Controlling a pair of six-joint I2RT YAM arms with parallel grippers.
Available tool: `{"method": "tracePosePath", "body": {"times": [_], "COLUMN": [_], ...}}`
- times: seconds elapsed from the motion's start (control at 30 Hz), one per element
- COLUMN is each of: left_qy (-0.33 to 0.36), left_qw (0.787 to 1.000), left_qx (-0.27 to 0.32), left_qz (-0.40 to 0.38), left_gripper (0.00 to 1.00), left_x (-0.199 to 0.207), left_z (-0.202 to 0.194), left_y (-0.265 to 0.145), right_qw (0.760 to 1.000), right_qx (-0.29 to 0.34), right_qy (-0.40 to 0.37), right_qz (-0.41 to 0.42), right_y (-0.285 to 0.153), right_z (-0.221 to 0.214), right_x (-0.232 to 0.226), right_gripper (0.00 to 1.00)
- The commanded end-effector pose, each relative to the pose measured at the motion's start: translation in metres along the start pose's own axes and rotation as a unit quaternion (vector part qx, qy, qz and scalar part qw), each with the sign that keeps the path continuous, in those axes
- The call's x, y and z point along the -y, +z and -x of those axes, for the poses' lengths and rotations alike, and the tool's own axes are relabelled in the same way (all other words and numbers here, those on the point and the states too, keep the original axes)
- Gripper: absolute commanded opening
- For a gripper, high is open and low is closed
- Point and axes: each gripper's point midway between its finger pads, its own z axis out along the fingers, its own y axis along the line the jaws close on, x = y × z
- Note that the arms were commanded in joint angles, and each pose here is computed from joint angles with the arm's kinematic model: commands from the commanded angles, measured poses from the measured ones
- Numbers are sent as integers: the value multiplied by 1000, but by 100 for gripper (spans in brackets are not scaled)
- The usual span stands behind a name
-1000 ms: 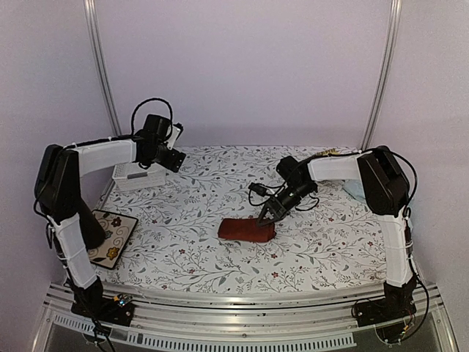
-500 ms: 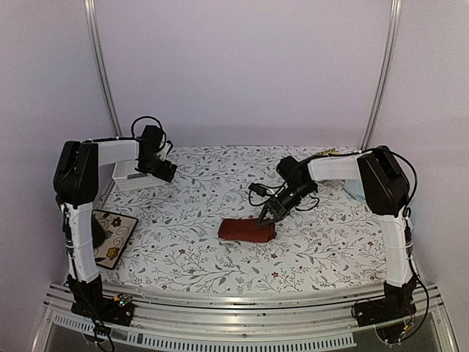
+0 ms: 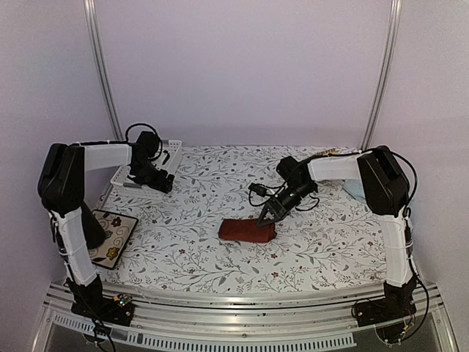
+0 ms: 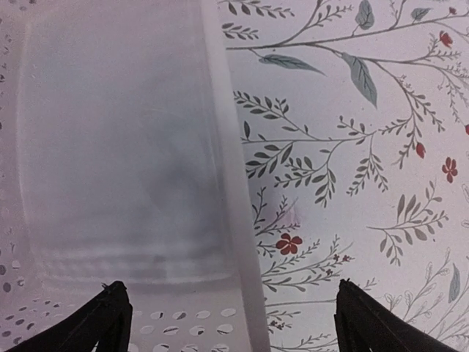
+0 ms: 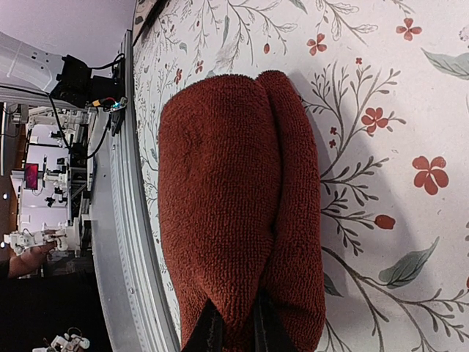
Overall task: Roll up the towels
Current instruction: Move the bin to the center of the board.
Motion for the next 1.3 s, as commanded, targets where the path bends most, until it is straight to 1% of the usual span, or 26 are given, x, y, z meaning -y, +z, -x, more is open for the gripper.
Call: {"method": "tracePosePath", "body": {"times": [0.0, 0.13, 0.3, 0.47, 0.6, 0.83, 1.0, 1.13, 1.27], "left_qy": [-17, -30, -44, -29, -33, -35, -46, -47, -45], "left_qw": [1000, 999, 997, 996, 993, 991, 987, 986, 986], "left_qx": [-16, -28, -44, -48, -50, -47, -36, -3, 40], "left_qz": [-14, -21, -43, -69, -98, -116, -151, -157, -157], "left_gripper": [97, 97, 97, 97, 97, 97, 97, 97, 97], "left_x": [19, 36, 64, 99, 122, 155, 185, 191, 184], "left_z": [-24, -41, -59, -65, -66, -60, -47, -27, -9], "left_y": [-25, -34, -32, -30, -32, -38, -42, -62, -90], "right_qw": [1000, 1000, 1000, 1000, 1000, 1000, 1000, 1000, 999], "right_qx": [14, 14, 12, 12, 10, 3, -2, 2, 11], "right_qy": [-24, -26, -27, -28, -26, -19, -12, -20, -38], "right_qz": [1, -2, -8, -9, -11, -18, -13, -15, -18], "right_y": [-12, -13, -14, -15, -14, -11, -6, -9, -16], "right_z": [8, 6, 4, 4, 2, -5, -10, -6, 2], "right_x": [-15, -16, -16, -16, -16, -9, -4, -9, -16], "right_gripper": [2, 2, 2, 2, 2, 2, 2, 2, 2]}}
